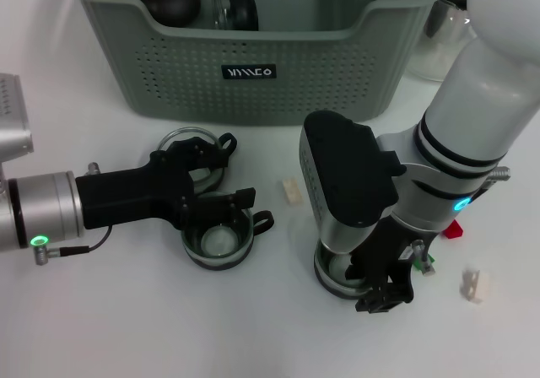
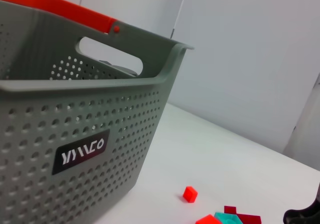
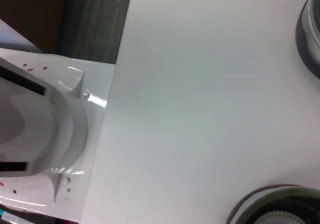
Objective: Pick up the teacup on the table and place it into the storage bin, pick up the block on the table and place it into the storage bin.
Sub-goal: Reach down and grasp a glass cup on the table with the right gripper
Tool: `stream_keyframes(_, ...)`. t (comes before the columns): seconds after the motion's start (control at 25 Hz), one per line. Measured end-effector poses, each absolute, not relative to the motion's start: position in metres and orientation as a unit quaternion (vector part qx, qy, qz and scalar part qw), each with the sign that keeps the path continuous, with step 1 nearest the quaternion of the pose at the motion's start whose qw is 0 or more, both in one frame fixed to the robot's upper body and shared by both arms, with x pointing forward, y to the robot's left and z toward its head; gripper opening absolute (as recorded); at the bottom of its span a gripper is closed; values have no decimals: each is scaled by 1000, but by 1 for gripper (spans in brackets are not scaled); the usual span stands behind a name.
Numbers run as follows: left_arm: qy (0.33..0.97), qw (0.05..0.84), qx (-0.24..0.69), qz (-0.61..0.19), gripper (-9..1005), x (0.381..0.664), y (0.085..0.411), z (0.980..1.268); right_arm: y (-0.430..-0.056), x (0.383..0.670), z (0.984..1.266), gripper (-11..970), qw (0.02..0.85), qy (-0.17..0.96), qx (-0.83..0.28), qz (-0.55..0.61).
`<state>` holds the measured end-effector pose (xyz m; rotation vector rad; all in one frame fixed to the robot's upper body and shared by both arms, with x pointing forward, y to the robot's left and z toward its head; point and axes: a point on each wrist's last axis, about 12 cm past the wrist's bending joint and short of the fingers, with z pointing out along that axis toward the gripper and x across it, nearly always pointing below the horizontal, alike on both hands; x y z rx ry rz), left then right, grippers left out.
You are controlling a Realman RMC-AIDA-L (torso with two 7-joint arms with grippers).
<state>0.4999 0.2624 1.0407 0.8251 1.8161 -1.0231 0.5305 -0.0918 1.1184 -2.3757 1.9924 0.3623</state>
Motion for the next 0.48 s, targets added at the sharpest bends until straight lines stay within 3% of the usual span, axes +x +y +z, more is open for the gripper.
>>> stream_keyframes(0.48,732,435,329,-408,825,499,264,1039,-93,530,1120,95,4,641,-759,117)
